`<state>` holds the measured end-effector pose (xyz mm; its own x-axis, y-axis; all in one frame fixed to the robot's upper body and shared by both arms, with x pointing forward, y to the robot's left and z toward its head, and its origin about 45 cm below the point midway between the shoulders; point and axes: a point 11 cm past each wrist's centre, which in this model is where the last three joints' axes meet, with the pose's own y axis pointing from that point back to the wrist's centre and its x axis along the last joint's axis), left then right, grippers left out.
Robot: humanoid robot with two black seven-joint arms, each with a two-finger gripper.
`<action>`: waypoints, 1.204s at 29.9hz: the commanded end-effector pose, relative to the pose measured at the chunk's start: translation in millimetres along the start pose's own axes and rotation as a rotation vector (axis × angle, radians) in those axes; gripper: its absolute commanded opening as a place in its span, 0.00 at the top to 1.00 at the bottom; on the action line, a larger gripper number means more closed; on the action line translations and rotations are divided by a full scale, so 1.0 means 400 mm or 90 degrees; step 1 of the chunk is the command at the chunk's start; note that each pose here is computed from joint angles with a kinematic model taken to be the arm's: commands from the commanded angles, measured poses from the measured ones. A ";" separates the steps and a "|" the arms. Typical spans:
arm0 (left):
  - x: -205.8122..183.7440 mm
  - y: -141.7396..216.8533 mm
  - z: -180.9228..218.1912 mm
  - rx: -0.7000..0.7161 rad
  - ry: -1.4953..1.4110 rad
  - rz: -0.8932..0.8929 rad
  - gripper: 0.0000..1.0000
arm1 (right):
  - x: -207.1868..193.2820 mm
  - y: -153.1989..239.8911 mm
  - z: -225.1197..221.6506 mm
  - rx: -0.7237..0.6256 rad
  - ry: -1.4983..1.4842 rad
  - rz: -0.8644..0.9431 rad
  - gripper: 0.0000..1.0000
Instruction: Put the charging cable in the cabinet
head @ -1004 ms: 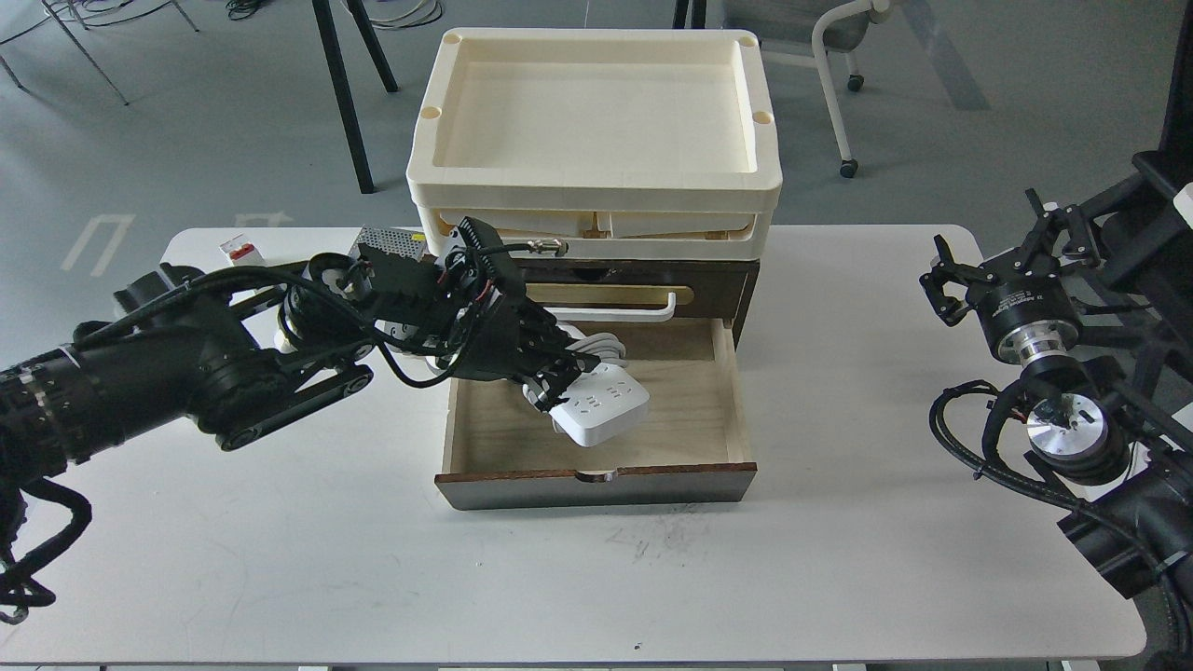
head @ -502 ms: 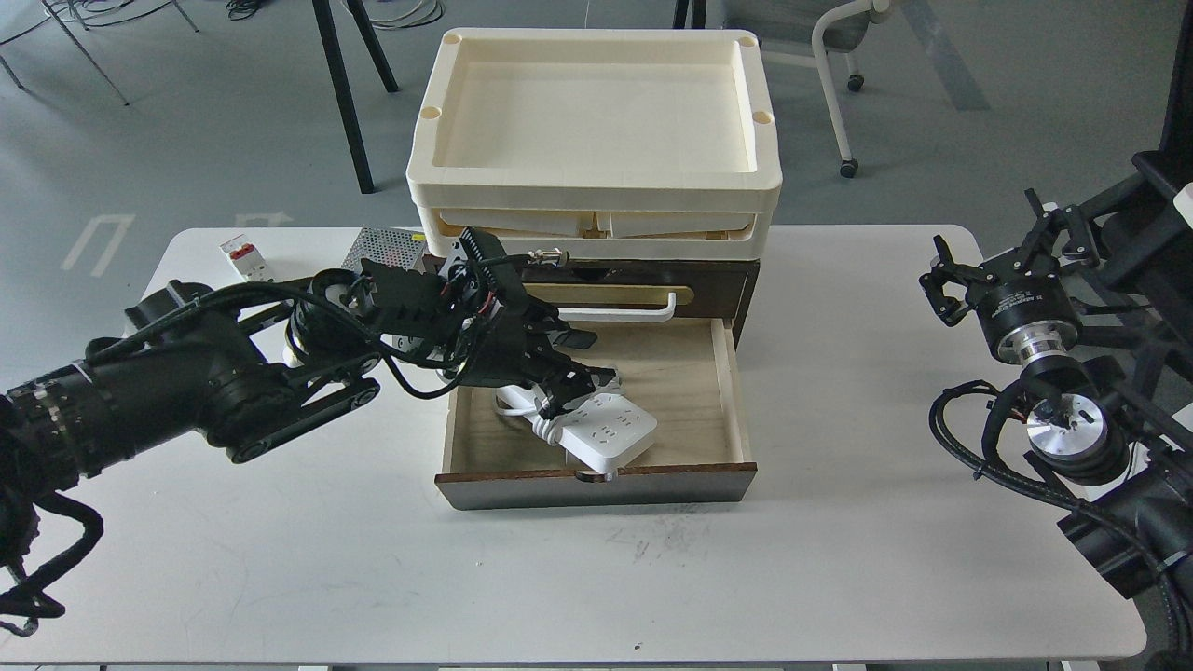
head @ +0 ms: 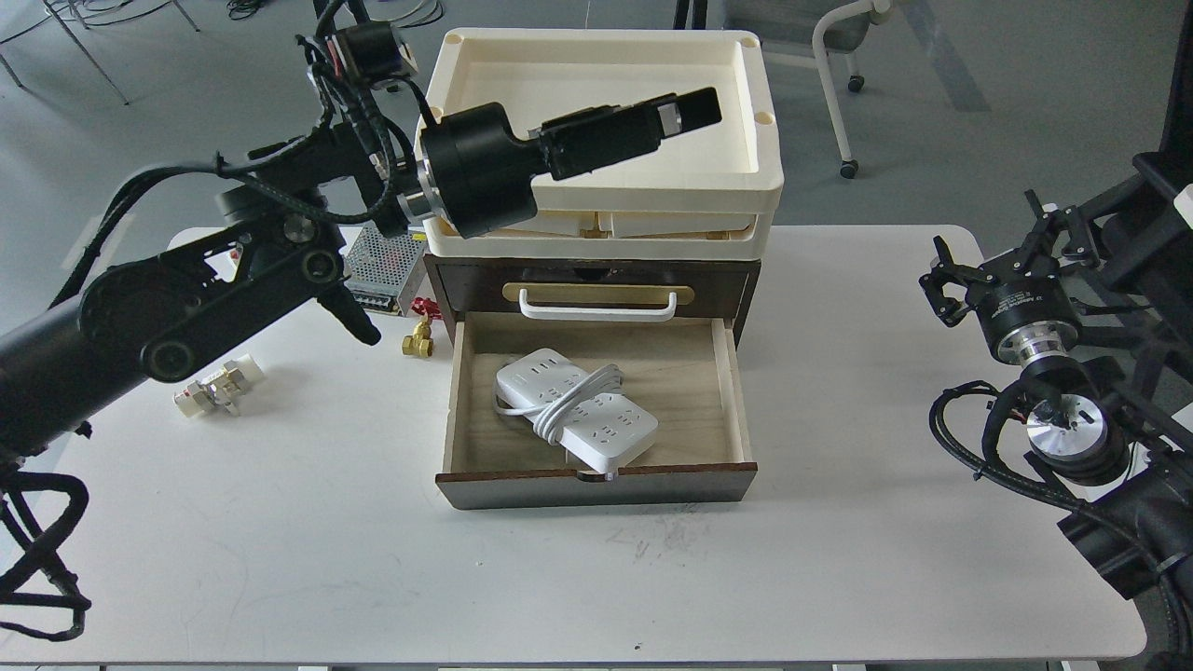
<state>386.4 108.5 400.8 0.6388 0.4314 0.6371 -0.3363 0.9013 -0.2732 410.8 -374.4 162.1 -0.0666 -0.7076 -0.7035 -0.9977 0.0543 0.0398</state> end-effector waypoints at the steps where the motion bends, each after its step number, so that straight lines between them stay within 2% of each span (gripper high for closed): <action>1: 0.121 0.000 0.052 -0.029 0.074 0.113 0.10 | 0.000 0.000 0.000 0.000 0.000 0.000 0.00; 6: 0.288 0.084 0.058 -0.074 0.289 0.281 0.09 | 0.000 0.000 0.000 0.000 0.000 0.000 0.00; 11: 0.386 0.209 -0.025 -0.020 0.448 0.399 0.01 | -0.001 0.000 0.000 0.000 0.000 -0.001 0.00; 16: 0.435 0.376 -0.142 0.005 0.518 0.518 0.01 | 0.001 -0.005 -0.006 0.003 0.002 0.002 0.00; 23: 0.332 0.553 -0.294 0.076 0.593 0.622 0.01 | 0.002 -0.008 -0.019 0.015 -0.005 0.007 0.00; 31: 0.204 0.729 -0.392 0.128 0.667 0.731 0.01 | 0.013 -0.012 -0.054 0.045 -0.037 0.024 0.00; 36: 0.119 0.762 -0.435 0.135 0.688 0.768 0.01 | 0.026 -0.013 -0.073 0.061 -0.056 0.035 0.00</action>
<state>442.2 412.6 240.7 0.1040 0.7616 -0.6397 -0.9946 0.0842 -0.0614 415.0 -399.4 174.4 -0.1136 -0.6485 -0.7527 -0.9883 0.1515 0.0186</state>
